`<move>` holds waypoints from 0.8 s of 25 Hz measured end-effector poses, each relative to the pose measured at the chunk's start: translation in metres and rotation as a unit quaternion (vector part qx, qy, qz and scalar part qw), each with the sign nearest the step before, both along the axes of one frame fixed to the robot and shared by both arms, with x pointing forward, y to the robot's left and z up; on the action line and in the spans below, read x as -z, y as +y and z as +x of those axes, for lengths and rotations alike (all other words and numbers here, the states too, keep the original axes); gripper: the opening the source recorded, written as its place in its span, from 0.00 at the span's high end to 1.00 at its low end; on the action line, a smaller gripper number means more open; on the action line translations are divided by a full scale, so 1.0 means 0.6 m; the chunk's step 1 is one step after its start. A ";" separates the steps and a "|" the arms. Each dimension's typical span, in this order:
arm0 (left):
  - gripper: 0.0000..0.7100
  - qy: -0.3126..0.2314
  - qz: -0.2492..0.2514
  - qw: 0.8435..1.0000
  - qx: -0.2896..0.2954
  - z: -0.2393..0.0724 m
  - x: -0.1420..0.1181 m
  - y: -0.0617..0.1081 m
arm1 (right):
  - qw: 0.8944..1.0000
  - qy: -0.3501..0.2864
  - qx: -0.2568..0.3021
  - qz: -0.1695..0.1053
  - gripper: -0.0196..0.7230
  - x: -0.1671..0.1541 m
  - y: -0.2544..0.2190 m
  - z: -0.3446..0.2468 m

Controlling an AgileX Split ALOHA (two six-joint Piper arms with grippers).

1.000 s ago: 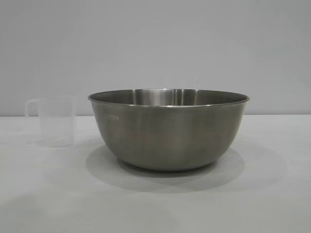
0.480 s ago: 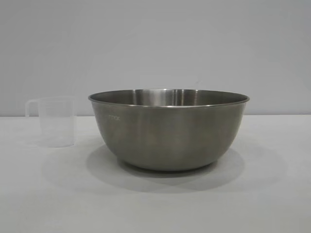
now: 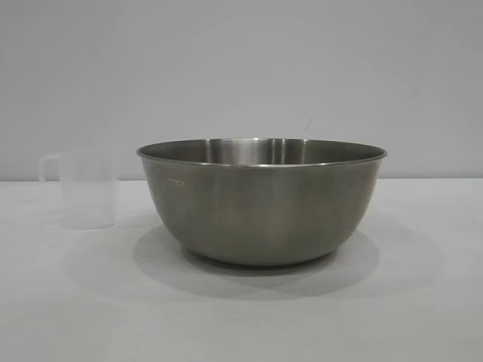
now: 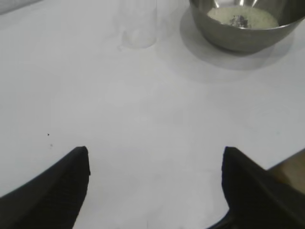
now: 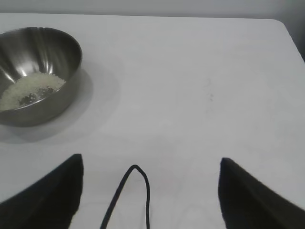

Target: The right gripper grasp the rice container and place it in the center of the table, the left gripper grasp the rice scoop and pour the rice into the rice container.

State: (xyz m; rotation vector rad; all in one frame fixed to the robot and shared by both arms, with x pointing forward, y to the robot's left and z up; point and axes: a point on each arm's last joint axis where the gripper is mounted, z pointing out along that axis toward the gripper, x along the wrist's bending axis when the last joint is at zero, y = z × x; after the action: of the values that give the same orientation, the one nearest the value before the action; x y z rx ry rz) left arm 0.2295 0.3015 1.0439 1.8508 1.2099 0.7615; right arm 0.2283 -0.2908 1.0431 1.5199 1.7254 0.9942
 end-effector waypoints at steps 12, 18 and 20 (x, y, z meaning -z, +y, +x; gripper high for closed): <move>0.29 -0.005 -0.002 1.000 -0.001 0.000 -0.001 0.000 | 1.000 0.000 0.000 0.000 0.30 0.000 0.000 0.000; 0.29 -0.006 -0.003 1.000 -0.001 0.000 -0.001 0.000 | 1.000 0.000 0.000 0.000 0.30 0.000 0.000 0.000; 0.29 -0.006 -0.002 1.000 -0.011 0.000 -0.001 0.000 | 1.000 0.000 0.000 0.000 0.30 0.000 0.000 0.000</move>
State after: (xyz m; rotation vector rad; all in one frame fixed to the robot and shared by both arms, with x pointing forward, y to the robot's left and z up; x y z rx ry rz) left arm 0.2297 0.3012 1.0447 1.8297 1.2258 0.7793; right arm 0.2283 -0.2908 1.0431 1.5199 1.7254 0.9942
